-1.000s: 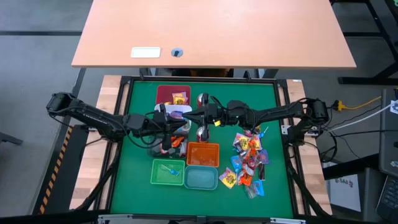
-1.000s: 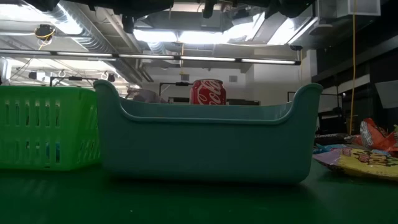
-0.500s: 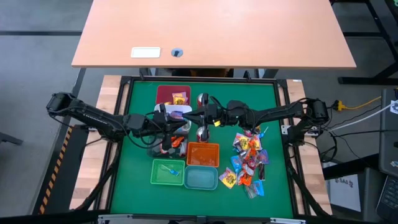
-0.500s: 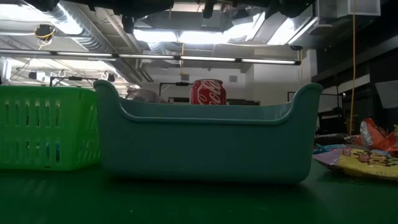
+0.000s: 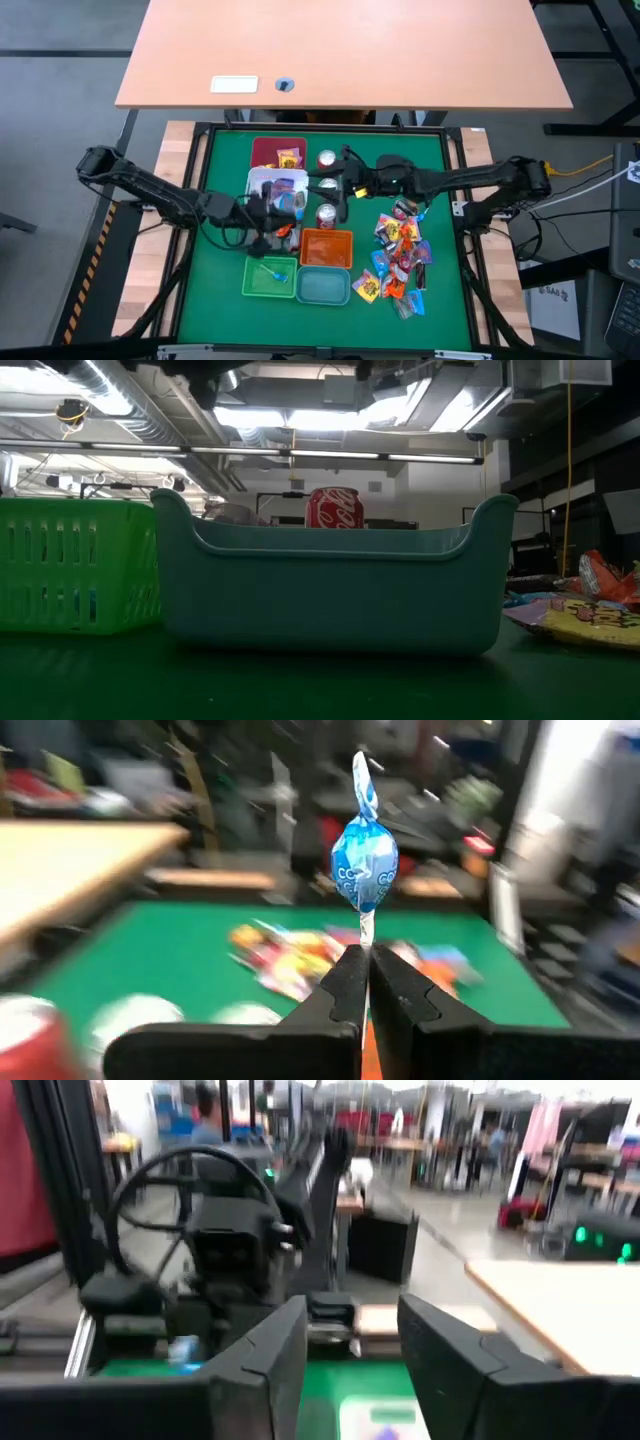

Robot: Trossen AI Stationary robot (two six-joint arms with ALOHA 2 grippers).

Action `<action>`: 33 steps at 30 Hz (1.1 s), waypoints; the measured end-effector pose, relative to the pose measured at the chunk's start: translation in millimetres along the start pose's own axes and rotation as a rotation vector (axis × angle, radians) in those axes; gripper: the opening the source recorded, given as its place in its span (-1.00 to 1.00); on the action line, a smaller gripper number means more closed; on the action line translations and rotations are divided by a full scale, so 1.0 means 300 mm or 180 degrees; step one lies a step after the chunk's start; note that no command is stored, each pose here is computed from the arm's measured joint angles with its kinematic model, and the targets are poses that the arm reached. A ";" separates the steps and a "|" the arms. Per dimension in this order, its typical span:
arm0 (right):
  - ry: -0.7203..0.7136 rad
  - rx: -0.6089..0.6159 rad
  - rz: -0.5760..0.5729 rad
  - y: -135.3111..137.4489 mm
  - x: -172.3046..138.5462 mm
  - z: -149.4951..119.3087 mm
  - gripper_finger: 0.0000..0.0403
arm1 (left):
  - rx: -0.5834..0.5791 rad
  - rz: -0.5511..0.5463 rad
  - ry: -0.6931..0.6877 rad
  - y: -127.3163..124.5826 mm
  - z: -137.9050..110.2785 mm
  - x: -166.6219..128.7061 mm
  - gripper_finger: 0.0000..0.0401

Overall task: Sort candy
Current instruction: Put the blue candy into the green bin

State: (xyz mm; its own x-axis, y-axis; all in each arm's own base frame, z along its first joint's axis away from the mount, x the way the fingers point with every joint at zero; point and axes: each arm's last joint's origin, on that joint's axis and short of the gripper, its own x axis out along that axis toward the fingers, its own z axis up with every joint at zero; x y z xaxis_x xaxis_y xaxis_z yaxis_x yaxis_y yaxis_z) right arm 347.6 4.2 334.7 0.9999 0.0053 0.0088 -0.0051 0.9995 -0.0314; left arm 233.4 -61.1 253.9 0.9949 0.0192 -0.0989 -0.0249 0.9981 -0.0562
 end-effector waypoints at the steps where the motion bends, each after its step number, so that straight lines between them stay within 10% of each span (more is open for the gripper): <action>1: 0.0107 0.0000 0.0003 0.000 -0.021 0.009 -0.21 | -0.0030 -0.0139 0.0110 -0.012 -0.011 -0.003 -1.00; 9: 0.1108 -0.0006 0.0032 -0.001 -0.152 0.006 -0.20 | -0.0674 -0.0968 0.1416 -0.106 -0.126 -0.062 -1.00; 23: 0.3064 0.0754 -0.0328 0.002 -0.295 -0.133 -0.20 | -0.1133 -0.0999 0.2120 -0.189 -0.183 -0.137 -0.98; 33: 0.3790 0.1340 -0.0409 0.021 -0.356 -0.206 -0.20 | -0.1332 -0.0560 0.2231 -0.173 -0.200 -0.144 -0.57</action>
State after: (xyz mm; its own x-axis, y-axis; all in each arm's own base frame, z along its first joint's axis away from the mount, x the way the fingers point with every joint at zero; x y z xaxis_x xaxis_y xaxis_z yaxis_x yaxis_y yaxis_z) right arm 241.5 7.9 271.6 0.3817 0.0952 -0.9193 0.3084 0.9246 0.2238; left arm 185.9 -117.3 201.5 0.6998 -0.3138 -0.6417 -0.0467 0.8764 -0.4794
